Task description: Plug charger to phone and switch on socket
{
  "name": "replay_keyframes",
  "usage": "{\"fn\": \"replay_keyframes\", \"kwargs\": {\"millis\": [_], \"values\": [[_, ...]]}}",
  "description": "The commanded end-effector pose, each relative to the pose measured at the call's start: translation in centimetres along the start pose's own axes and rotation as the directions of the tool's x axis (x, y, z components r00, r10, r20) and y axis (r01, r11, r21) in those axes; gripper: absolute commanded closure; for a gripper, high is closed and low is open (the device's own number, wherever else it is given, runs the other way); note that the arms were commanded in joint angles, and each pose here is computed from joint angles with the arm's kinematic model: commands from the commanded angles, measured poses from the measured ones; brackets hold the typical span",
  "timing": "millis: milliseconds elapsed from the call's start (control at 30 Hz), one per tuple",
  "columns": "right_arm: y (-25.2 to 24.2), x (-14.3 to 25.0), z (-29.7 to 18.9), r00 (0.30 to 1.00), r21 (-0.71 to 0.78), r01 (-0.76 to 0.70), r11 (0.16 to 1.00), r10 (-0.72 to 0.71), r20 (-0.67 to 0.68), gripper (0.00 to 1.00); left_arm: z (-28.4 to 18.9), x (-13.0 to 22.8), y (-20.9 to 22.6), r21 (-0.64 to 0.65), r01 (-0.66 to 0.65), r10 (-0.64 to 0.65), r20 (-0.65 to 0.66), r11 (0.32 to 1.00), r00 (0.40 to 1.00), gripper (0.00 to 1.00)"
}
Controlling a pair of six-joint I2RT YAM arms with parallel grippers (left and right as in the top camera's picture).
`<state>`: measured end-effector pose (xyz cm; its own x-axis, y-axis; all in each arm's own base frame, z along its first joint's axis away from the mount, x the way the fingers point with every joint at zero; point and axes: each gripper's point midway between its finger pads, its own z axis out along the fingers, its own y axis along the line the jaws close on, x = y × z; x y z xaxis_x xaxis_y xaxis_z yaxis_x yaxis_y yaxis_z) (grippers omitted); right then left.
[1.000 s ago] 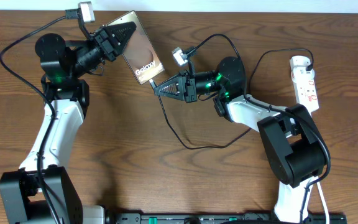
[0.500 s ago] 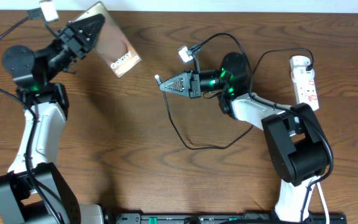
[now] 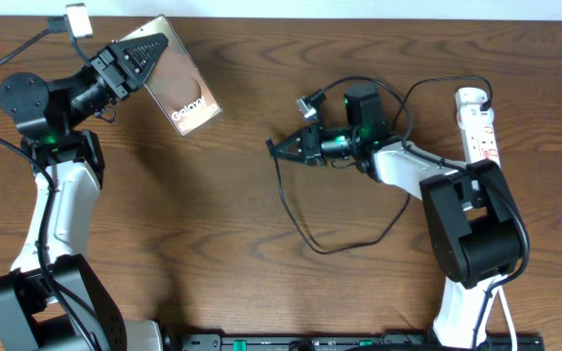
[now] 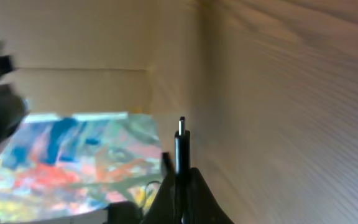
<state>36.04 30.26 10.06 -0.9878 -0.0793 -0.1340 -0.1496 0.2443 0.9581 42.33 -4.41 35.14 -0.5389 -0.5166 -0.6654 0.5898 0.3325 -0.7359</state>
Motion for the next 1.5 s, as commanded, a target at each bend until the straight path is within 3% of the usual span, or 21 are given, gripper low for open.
{"fn": "replay_keyframes", "kwargs": {"millis": [0, 367, 600, 900, 1133, 1467], "values": [[-2.4, -0.9, -0.9, 0.994, 0.129, 0.082, 0.988, -0.089, 0.055, 0.99, 0.0, 0.3, -0.7, 0.022, -0.004, 0.005, -0.027, 1.000, 1.000, 0.93], [-8.4, 1.0, -4.1, 0.998, 0.441, -0.041, 0.897, 0.019, 0.053, 0.99, 0.0, 0.5, -0.8, 0.027, -0.007, 0.008, -0.038, 1.000, 0.999, 0.93], [-10.1, 1.7, -7.8, 0.997, 0.703, -0.064, 0.708, 0.075, 0.015, 0.99, 0.0, 0.8, -0.9, 0.035, -0.019, 0.021, -0.056, 0.999, 0.998, 0.93], [-12.0, 5.3, -11.5, 0.980, 0.881, -0.082, 0.466, 0.198, -0.014, 0.99, 0.0, 0.9, -1.0, 0.040, -0.026, 0.029, -0.064, 0.999, 0.998, 0.92], [-12.1, 7.6, -12.3, 0.965, 0.930, -0.062, 0.361, 0.259, -0.036, 0.99, 0.0, 1.0, -1.0, 0.040, -0.025, 0.028, -0.066, 0.999, 0.997, 0.93], [-13.5, 11.3, -11.2, 0.944, 0.941, -0.041, 0.336, 0.322, -0.074, 0.99, -0.1, 1.2, -1.1, 0.048, -0.025, 0.029, -0.082, 0.999, 0.996, 0.93]]}}
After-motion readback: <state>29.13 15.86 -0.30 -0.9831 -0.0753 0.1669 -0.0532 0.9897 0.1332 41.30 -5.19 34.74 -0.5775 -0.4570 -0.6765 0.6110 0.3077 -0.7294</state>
